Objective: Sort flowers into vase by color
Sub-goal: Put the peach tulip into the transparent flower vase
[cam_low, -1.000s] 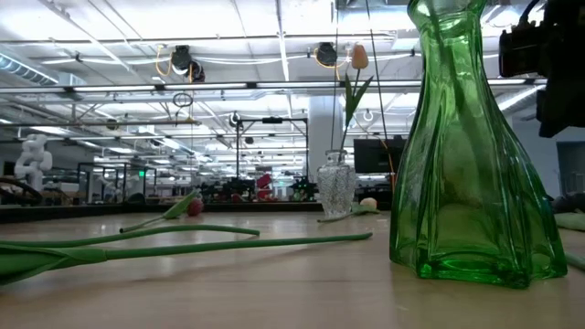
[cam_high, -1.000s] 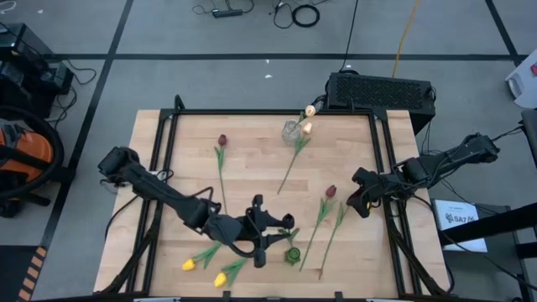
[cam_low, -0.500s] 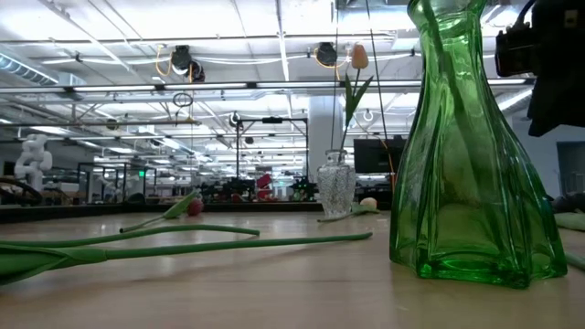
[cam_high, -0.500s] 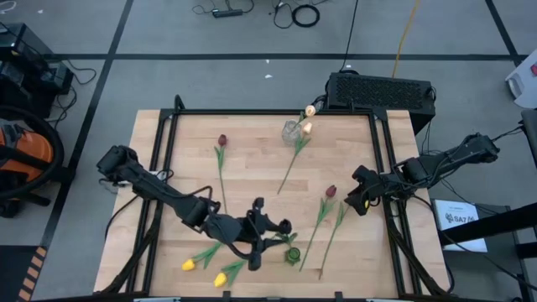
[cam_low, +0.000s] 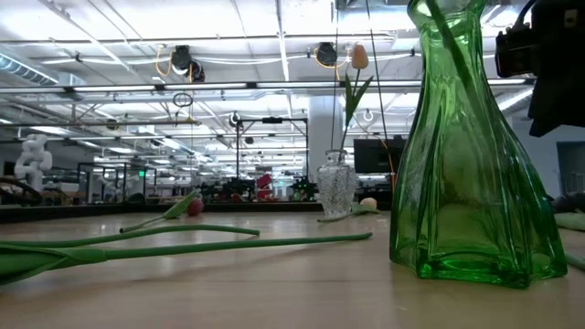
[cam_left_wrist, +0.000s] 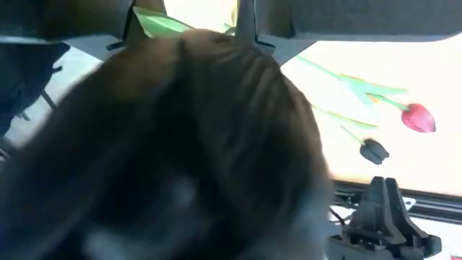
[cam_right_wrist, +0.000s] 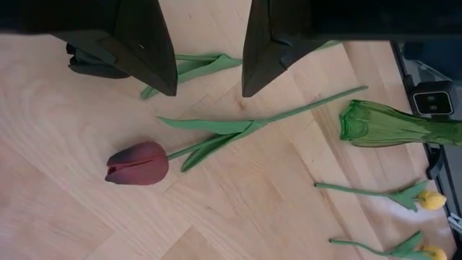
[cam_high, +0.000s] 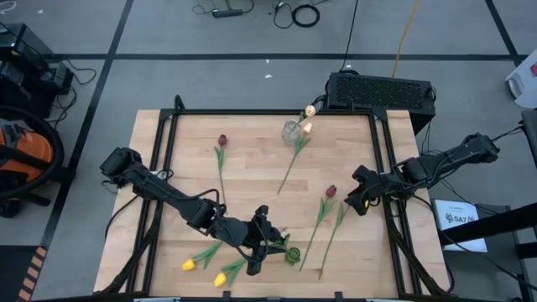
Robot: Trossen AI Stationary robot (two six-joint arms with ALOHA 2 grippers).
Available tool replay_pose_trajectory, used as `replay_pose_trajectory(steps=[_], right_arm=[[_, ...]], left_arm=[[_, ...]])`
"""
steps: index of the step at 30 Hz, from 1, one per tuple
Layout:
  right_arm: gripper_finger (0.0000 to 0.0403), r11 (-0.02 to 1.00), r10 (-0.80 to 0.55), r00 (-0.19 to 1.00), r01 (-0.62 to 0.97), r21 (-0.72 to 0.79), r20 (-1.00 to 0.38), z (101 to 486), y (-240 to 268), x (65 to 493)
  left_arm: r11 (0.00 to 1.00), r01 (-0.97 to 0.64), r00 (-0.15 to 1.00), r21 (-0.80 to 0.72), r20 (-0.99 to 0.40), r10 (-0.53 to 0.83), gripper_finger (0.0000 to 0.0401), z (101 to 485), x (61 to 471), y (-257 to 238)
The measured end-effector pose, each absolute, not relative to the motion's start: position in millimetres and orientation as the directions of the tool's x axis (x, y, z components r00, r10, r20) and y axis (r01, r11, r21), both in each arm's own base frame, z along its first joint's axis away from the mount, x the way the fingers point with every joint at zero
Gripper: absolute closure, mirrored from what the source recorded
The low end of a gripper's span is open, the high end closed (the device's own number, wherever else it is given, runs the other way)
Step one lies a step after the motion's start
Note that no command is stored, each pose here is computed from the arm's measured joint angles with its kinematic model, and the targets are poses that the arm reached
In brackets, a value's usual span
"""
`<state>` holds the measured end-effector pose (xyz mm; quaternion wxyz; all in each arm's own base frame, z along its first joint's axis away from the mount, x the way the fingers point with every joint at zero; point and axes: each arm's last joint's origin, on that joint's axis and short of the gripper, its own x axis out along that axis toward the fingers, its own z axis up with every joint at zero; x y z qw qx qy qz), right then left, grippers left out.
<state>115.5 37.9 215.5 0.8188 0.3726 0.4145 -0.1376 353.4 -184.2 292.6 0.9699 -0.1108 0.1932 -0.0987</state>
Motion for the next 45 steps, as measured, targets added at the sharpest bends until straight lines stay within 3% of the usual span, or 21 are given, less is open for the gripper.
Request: replay_pose_trajectory(steps=[17,24,29,38,45], right_arm=[[0.0255,0.686,0.083,0.618,0.533,0.495,-0.782,215.5,37.9,115.5],[0.0255,0.681,0.082,0.618,0.538,0.497,-0.782,215.4,37.9,115.5],[0.0255,0.669,0.077,0.619,0.549,0.501,-0.782,215.4,37.7,115.6],[0.0255,0.659,0.078,0.619,0.556,0.506,-0.782,215.4,37.8,115.5],[0.0255,0.659,0.078,0.619,0.557,0.506,-0.782,215.4,37.7,115.5]], left_arm=[[0.949,0.152,0.933,-0.274,-0.277,-0.23,0.0274,300.0,355.8,-184.8],[0.917,0.092,0.935,-0.389,-0.282,-0.213,0.0266,299.8,359.4,-177.0],[0.916,0.116,0.923,-0.383,-0.299,-0.242,0.0211,298.4,361.7,-171.8],[0.922,0.106,0.922,-0.373,-0.31,-0.232,0.005,297.3,363.8,-166.5],[0.917,0.123,0.917,-0.379,-0.311,-0.251,0.0018,297.9,365.7,-161.7]])
